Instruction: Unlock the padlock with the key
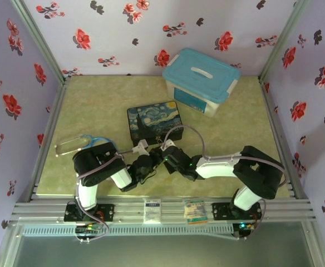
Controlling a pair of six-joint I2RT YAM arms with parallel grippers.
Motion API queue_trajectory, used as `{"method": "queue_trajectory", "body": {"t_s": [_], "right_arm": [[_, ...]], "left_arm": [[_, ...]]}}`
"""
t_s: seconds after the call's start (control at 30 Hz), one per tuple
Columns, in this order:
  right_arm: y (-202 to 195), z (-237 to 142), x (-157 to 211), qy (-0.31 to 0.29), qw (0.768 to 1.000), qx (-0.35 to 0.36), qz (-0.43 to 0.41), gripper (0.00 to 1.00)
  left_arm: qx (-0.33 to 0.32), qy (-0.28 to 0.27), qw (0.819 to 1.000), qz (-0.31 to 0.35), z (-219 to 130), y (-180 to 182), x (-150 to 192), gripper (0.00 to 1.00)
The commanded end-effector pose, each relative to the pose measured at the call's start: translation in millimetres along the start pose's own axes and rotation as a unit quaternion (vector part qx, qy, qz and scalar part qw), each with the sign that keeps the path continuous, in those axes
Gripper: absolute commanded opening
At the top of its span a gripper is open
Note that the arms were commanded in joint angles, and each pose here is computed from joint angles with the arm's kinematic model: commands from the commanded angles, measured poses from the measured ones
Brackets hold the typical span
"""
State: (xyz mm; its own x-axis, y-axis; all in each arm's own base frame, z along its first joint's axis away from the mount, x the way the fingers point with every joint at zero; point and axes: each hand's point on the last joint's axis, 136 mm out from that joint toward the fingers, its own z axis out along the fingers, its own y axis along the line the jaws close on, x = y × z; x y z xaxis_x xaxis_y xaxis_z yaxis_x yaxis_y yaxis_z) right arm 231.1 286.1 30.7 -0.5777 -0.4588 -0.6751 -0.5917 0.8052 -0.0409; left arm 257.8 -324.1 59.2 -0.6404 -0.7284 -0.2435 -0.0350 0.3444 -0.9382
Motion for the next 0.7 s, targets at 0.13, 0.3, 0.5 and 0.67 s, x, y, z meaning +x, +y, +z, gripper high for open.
{"method": "queue_trajectory", "body": {"t_s": [0.13,0.3,0.5,0.67], "right_arm": [[4.4,-12.2,-23.6,-0.062,0.968,-0.168,0.175,0.00],[-11.4,-16.5,-13.8,-0.064,0.981,-0.122,0.136,0.09],[-30.2,-24.4,-15.5,-0.071,0.997,-0.007,0.020,0.26],[-28.0,-23.6,-13.1,-0.057,0.993,0.053,-0.084,0.35]], "left_arm": [[-0.012,0.034,0.999,-0.003,-11.4,8.8,15.0,0.00],[-0.011,0.032,0.999,-0.003,-11.8,7.5,13.4,0.00],[-0.001,0.039,0.999,-0.010,-9.0,-0.9,16.8,0.00],[-0.001,0.036,0.999,-0.010,-11.2,-1.0,15.2,0.00]]}}
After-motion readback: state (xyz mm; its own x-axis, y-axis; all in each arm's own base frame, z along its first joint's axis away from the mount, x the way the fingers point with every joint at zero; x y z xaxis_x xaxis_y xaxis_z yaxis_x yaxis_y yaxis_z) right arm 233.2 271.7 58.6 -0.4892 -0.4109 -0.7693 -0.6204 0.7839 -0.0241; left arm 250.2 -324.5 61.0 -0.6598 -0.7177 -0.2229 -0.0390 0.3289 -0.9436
